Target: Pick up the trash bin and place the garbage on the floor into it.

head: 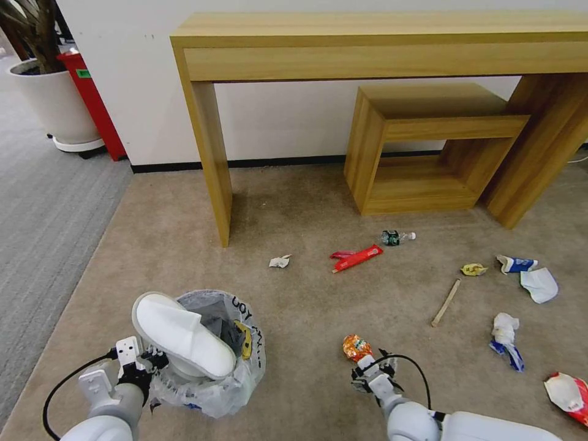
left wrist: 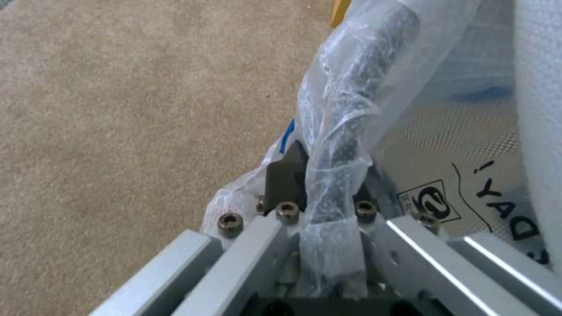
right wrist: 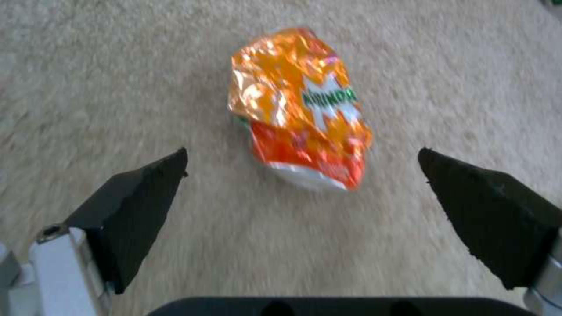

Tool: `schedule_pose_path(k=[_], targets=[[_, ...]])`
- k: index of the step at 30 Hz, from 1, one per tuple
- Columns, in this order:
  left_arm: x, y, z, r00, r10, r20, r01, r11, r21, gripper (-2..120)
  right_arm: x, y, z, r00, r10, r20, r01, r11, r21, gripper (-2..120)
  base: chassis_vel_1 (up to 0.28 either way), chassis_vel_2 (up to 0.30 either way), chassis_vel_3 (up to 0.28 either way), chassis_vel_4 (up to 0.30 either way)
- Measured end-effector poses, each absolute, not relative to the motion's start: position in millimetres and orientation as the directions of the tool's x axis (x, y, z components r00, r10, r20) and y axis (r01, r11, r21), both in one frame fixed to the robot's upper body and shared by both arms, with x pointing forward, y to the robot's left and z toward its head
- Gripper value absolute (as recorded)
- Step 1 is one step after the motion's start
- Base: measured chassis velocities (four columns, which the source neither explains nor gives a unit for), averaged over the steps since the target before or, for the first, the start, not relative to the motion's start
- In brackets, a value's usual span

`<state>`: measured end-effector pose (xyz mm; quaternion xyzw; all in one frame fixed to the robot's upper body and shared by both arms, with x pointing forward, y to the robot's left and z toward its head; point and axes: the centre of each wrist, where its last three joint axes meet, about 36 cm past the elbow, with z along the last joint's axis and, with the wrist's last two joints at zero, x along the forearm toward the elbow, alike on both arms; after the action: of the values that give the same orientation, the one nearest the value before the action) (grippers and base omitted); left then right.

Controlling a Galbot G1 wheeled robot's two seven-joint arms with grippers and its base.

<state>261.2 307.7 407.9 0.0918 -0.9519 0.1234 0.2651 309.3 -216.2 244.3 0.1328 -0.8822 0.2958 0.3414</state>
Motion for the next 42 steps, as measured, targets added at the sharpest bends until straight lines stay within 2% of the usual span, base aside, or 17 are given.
schedule_pose_path(k=[3, 16, 21, 25, 26, 28, 30, 31, 37, 40, 42], targets=[[260, 308, 409, -0.844, -0.11, 0.524, -0.24, 0.953, -0.187, 0, 319, -206, 219, -0.752, -0.037, 0.658, -0.439, 0.772, -0.459, 99, 0.0, 0.0, 0.0, 0.0], [259, 308, 409, -0.847, -0.113, 0.519, -0.243, 0.951, -0.189, 0, 336, -194, 200, -0.781, -0.041, 0.623, -0.43, 0.759, -0.489, 96, 0.0, 0.0, 0.0, 0.0], [259, 307, 408, -0.847, -0.111, 0.519, -0.242, 0.951, -0.192, 0, 338, -195, 194, -0.79, -0.033, 0.612, -0.422, 0.753, -0.504, 86, 0.0, 0.0, 0.0, 0.0], [258, 305, 410, -0.851, -0.107, 0.515, -0.238, 0.951, -0.195, 0, 339, -196, 189, -0.794, -0.029, 0.607, -0.42, 0.749, -0.513, 65, 0.0, 0.0, 0.0, 0.0], [258, 305, 410, -0.851, -0.107, 0.515, -0.238, 0.951, -0.195, 0, 339, -196, 189, -0.794, -0.029, 0.607, -0.42, 0.749, -0.513, 65, 0.0, 0.0, 0.0, 0.0], [257, 305, 412, -0.852, -0.105, 0.513, -0.235, 0.952, -0.196, 0, 339, -198, 185, -0.798, -0.027, 0.603, -0.417, 0.746, -0.519, 55, 0.0, 0.0, 0.0, 0.0], [257, 304, 412, -0.852, -0.104, 0.513, -0.234, 0.952, -0.196, 0, 339, -199, 184, -0.798, -0.025, 0.602, -0.416, 0.746, -0.521, 52, 0.0, 0.0, 0.0, 0.0], [257, 304, 412, -0.852, -0.104, 0.513, -0.234, 0.952, -0.196, 0, 339, -200, 182, -0.799, -0.023, 0.6, -0.414, 0.745, -0.523, 45, 0.0, 0.0, 0.0, 0.0], [257, 305, 412, -0.853, -0.105, 0.512, -0.234, 0.953, -0.194, 0, 341, -204, 179, -0.808, -0.018, 0.59, -0.404, 0.745, -0.531, 37, 0.0, 0.0, 0.0, 0.0], [258, 306, 410, -0.852, -0.107, 0.513, -0.236, 0.952, -0.193, 0, 343, -206, 180, -0.814, -0.019, 0.58, -0.391, 0.756, -0.524, 28, 0.0, 0.0, 0.0, 0.0], [258, 306, 409, -0.852, -0.108, 0.513, -0.237, 0.952, -0.193, 0, 344, -207, 180, -0.817, -0.024, 0.576, -0.387, 0.762, -0.518, 25, 0.0, 0.0, 0.0, 0.0]])
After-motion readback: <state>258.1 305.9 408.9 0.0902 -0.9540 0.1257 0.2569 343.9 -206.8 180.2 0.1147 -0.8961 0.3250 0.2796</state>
